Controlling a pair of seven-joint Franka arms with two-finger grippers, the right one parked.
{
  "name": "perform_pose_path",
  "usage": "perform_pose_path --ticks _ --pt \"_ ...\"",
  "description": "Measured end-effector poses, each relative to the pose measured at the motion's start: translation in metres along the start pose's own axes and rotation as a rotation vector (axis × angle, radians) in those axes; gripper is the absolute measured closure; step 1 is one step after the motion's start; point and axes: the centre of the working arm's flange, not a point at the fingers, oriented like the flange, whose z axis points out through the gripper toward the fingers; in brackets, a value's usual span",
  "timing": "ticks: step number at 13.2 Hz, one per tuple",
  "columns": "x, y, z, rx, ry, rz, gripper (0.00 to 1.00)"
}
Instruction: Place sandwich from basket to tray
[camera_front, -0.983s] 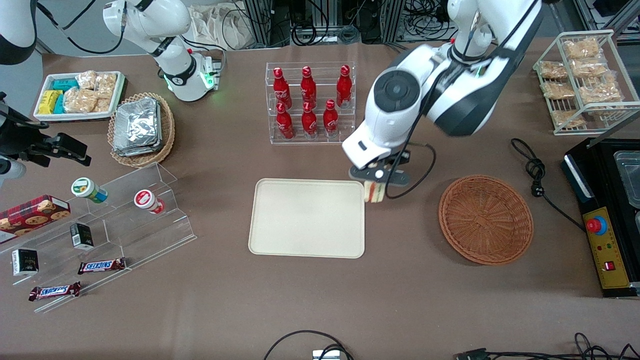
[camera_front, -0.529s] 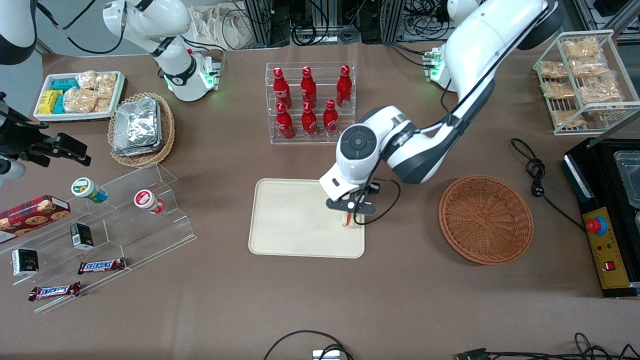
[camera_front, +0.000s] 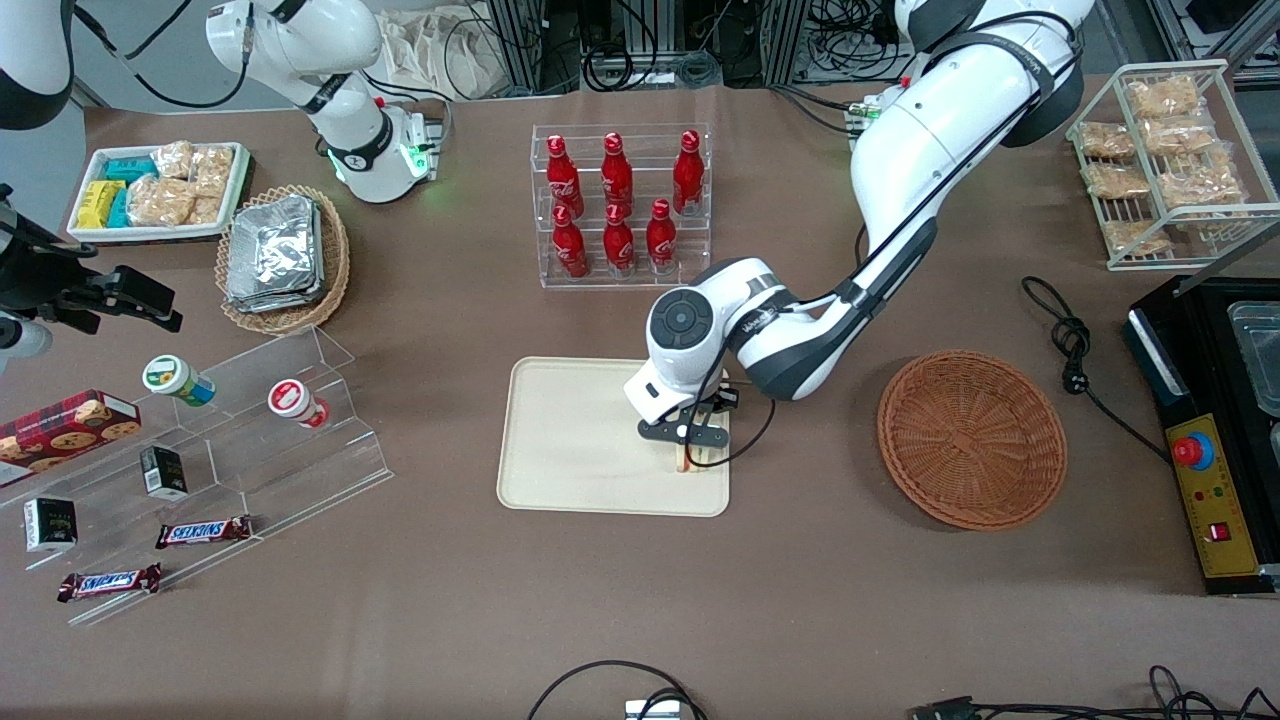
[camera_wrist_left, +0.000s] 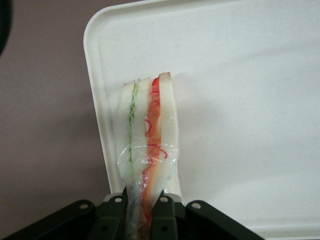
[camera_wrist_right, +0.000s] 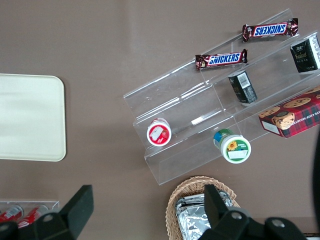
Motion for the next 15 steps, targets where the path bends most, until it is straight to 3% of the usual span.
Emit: perform_pose_path --ticks 2,3,7,9,10,13,15 --pt "0.002 0.003 0.007 -0.002 0.026 0.001 0.78" --pt "0.003 0.004 0.008 -0.008 0.034 -0.015 0.7" --pt "0.013 0.002 -0.019 -0.026 0.079 -0.129 0.27" --pt "0.017 -0.008 -0.058 -0.016 0.106 -0.2 0.05" --pt "0.018 -0.017 -0.084 -0.021 0.105 -0.232 0.0" --pt "0.021 -0.082 -0.18 -0.086 0.086 -0.293 0.0" --pt "0.016 -0.151 -0.226 -0.083 0.086 -0.291 0.0"
